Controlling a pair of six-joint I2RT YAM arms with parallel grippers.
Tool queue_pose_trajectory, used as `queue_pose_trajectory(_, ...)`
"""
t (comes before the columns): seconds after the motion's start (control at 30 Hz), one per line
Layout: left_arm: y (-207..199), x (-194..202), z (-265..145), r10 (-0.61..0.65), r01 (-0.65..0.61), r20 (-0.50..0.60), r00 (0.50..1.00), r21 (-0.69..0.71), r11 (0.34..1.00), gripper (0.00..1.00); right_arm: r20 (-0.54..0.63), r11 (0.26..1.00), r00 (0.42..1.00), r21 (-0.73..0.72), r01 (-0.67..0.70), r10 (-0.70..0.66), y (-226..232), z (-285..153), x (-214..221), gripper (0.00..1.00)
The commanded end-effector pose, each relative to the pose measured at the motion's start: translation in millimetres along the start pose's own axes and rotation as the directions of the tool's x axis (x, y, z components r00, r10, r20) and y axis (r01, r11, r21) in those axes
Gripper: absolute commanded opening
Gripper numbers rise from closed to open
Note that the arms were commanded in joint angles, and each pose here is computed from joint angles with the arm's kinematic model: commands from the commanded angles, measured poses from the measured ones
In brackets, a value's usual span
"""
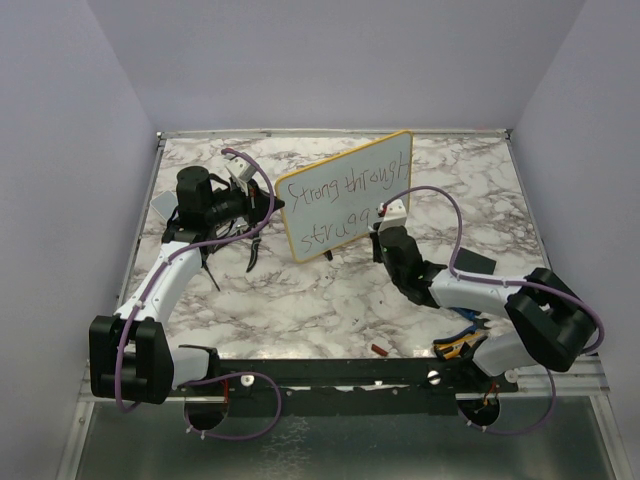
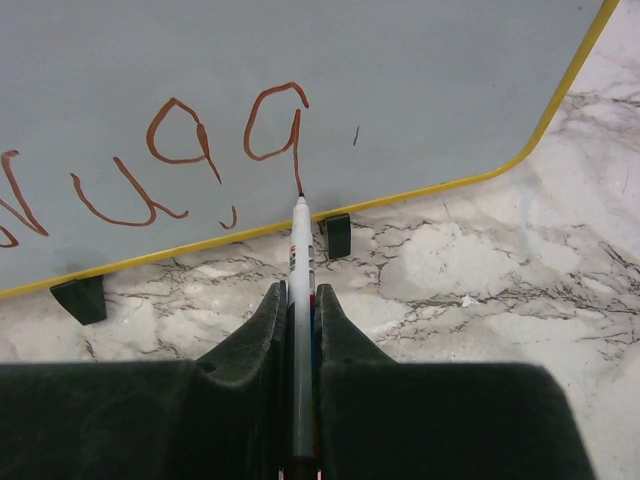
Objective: Write a sentence on the whiteboard
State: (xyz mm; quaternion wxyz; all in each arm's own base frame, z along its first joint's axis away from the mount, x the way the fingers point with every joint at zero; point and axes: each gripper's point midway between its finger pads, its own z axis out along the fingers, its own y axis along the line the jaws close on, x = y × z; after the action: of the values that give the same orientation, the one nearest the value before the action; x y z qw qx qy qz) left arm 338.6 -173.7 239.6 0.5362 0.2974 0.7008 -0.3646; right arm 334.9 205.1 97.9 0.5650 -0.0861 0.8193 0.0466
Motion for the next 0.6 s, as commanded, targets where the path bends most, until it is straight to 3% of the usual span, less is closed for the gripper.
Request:
queue_pose_trajectory(0.0, 1.7, -0.2, -1.7, 0.039, -0.039, 0.008, 0.999, -0.011, 0.999, 0.0, -0.03, 1.0, 1.0, -0.015, -0.006, 0.005, 5.2, 5.8, 11.2, 0.01)
queue_pose_trajectory(0.57, 1.2, -1.6, -2.0, 0.042, -0.042, 0.012, 0.999, -0.011, 0.999, 0.0, 0.012, 0.994, 0.999, -0.1, -0.035, 0.037, 22.8, 4.8, -8.0, 0.0)
